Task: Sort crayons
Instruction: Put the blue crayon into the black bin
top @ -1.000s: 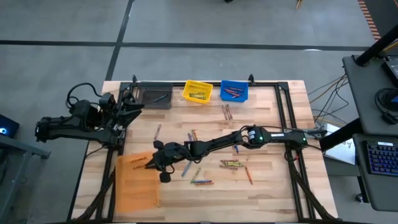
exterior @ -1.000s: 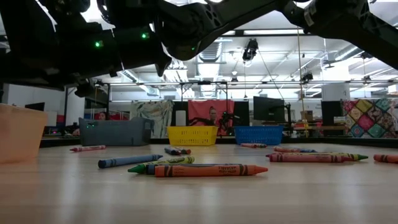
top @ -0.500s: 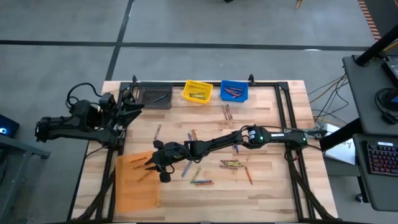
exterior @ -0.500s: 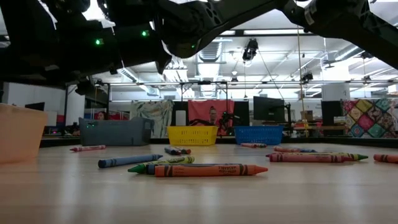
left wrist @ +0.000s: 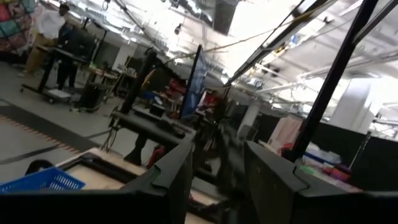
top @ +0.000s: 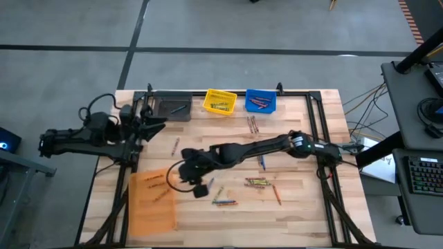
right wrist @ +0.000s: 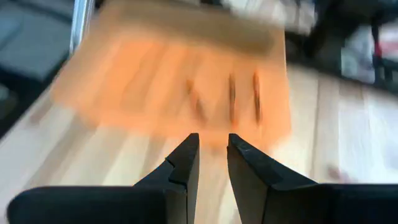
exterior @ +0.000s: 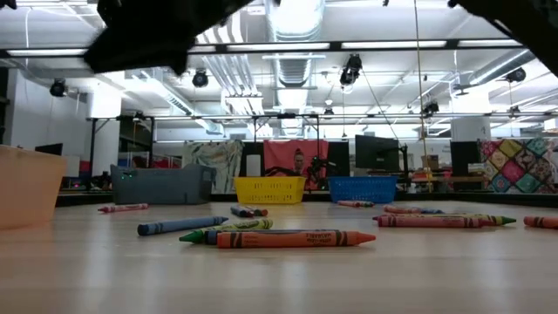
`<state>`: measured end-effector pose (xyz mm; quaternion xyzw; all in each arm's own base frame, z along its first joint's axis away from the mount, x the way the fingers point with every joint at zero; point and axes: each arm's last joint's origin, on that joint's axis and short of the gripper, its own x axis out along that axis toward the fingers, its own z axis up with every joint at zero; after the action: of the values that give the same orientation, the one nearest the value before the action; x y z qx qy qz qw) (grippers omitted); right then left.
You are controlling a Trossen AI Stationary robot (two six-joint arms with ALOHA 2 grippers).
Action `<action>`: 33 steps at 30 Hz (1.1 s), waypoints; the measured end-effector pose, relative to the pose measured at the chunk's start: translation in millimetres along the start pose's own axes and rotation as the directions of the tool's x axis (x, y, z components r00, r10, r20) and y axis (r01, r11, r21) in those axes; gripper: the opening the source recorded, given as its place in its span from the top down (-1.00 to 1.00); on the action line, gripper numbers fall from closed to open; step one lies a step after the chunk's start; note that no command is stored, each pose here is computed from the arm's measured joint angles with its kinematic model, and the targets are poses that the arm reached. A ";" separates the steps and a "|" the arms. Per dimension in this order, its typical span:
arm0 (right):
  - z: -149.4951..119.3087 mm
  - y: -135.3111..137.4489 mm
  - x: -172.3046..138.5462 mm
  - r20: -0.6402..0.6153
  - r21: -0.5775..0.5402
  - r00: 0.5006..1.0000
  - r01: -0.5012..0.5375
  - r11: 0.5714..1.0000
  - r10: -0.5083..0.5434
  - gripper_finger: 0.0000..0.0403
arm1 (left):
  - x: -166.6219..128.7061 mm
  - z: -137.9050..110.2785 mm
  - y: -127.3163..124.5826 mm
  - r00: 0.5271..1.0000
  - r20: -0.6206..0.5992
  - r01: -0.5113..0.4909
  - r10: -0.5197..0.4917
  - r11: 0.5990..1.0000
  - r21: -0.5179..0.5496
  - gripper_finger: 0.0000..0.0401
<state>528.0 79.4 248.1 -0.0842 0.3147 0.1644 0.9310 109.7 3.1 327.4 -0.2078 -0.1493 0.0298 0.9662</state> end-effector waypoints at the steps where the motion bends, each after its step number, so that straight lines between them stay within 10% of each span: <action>1: -0.2 1.1 -8.3 -0.048 0.003 0.999 0.005 1.000 -0.005 0.66 | 1.6 -1.6 0.5 1.000 -0.011 -0.005 0.005 1.000 0.001 0.37; 17: -48.2 26.8 -90.6 -0.661 0.234 0.740 0.052 0.971 0.119 0.69 | 46.3 -53.1 16.4 0.943 -0.305 -0.131 0.136 0.991 0.036 0.37; 23: -57.1 39.0 -118.8 -0.662 0.279 0.740 0.092 0.956 0.122 0.69 | 61.1 -78.5 25.3 0.888 -0.419 -0.177 0.191 0.981 0.073 0.37; 33: -76.6 50.2 -171.2 -0.469 0.389 0.882 0.158 0.907 0.047 0.69 | 79.1 -126.3 35.5 0.771 -0.590 -0.292 0.241 0.956 0.009 0.37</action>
<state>339.2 62.9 290.2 0.0699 0.5549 0.0410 0.8280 223.3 -4.7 224.9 -0.2660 0.1850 0.0950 0.9413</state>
